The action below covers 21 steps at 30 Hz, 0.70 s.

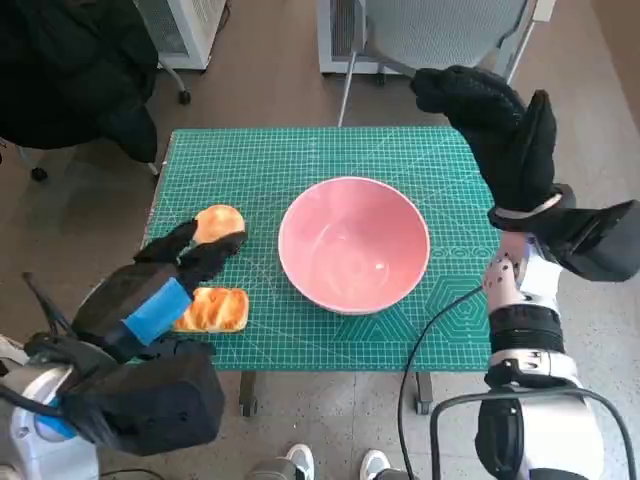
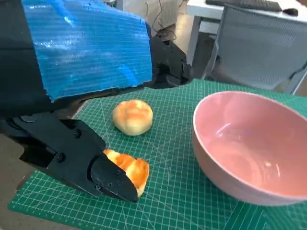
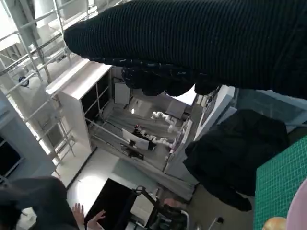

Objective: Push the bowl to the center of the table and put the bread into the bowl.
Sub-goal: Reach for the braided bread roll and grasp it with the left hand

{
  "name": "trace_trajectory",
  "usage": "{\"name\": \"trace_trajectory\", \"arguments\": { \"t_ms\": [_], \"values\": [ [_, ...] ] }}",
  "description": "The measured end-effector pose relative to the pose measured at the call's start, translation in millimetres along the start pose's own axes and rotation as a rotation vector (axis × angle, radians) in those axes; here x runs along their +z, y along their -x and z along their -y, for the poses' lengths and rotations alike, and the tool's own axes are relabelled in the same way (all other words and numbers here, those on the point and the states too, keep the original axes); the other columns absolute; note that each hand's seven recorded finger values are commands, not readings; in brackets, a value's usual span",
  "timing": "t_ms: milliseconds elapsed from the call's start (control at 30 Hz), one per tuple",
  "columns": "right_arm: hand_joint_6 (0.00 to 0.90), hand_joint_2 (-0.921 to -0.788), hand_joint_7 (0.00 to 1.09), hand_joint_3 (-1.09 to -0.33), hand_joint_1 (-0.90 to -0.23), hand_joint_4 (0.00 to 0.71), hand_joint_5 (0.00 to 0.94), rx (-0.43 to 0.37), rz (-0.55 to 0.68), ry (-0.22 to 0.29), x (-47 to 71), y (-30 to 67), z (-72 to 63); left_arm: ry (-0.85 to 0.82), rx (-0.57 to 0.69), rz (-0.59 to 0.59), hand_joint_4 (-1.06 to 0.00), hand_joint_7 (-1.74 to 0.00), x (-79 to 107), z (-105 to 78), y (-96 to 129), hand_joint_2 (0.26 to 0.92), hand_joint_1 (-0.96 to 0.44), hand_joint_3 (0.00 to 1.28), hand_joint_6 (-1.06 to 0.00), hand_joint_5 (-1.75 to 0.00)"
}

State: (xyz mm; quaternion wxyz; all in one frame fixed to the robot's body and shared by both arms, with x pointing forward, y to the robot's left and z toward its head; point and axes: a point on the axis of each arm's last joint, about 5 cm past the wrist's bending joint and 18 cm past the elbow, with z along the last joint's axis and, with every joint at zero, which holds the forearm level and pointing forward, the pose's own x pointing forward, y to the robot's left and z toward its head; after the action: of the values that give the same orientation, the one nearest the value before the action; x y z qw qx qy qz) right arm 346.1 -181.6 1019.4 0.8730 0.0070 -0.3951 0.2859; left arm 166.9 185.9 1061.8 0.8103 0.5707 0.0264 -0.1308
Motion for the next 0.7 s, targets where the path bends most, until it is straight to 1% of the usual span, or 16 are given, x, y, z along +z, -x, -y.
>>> {"name": "trace_trajectory", "arguments": {
  "t_ms": [400,700],
  "values": [
    [0.335,-0.921,0.0,-0.869,-0.686,0.262,0.0,-0.014,0.003,-0.026,-1.2,2.6,0.4,-0.015,-0.017,-0.044,-0.14,-0.02,-5.6,8.7,-12,0.677,-0.03,0.0,-0.32,-0.01],
    [0.334,-0.921,0.0,-0.873,-0.682,0.26,0.0,-0.01,0.004,-0.026,-0.9,2.4,0.4,-0.021,-0.042,-0.069,-0.15,-0.02,-11.0,18.5,-21,0.688,-0.04,0.01,-0.33,-0.01]
  ]
}}
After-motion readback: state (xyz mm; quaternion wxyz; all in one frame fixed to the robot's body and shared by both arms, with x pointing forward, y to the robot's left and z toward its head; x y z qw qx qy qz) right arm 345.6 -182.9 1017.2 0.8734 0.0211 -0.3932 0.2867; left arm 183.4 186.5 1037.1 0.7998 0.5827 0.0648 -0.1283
